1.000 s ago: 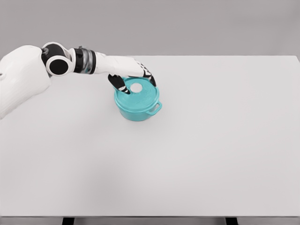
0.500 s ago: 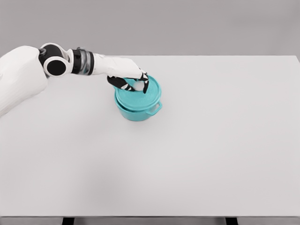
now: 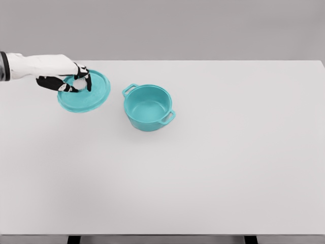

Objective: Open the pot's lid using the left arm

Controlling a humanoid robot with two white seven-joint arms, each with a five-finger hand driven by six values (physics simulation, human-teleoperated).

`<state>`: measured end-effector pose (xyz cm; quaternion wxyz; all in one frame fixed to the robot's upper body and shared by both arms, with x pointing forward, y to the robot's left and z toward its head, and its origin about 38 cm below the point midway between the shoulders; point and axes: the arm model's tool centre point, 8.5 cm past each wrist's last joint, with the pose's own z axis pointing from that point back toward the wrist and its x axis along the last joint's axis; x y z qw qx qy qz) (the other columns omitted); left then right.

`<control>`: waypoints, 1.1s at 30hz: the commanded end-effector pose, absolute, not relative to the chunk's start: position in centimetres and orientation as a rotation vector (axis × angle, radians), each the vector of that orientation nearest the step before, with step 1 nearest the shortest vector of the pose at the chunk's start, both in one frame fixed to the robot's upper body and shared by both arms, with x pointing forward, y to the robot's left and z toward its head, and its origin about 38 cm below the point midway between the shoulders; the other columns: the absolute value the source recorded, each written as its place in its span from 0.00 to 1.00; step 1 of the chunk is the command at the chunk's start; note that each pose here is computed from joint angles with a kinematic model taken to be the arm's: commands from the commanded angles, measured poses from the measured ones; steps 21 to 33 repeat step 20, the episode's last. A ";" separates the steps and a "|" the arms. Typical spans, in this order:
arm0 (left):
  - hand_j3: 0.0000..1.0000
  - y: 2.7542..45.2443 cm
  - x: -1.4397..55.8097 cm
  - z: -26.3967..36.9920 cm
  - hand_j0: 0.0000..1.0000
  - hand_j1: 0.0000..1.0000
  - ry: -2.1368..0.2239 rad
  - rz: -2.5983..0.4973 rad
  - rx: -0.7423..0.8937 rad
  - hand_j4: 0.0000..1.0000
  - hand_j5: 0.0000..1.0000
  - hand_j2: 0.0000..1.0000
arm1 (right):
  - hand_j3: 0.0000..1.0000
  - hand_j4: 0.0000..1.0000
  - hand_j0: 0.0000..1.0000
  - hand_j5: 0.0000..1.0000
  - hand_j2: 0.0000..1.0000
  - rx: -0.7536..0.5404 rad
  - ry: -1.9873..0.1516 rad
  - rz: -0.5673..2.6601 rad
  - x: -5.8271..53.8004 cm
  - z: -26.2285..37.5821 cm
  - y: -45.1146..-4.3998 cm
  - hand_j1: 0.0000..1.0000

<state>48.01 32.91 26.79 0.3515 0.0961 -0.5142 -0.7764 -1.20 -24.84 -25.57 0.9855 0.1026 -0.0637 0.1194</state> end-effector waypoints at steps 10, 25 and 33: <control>1.00 34.3 47.8 26.0 1.00 1.00 -1.331 -1.954 0.255 1.00 1.00 1.00 | 1.00 1.00 1.00 1.00 1.00 0.207 -0.129 0.240 -1.2 -25.6 -24.8 1.00; 1.00 26.8 43.5 28.7 1.00 1.00 -1.627 -1.992 0.012 1.00 1.00 1.00 | 1.00 1.00 1.00 1.00 1.00 0.206 -0.127 0.240 -1.2 -25.6 -24.8 1.00; 1.00 26.8 43.5 28.7 1.00 1.00 -1.627 -1.992 0.012 1.00 1.00 1.00 | 1.00 1.00 1.00 1.00 1.00 0.206 -0.127 0.240 -1.2 -25.6 -24.8 1.00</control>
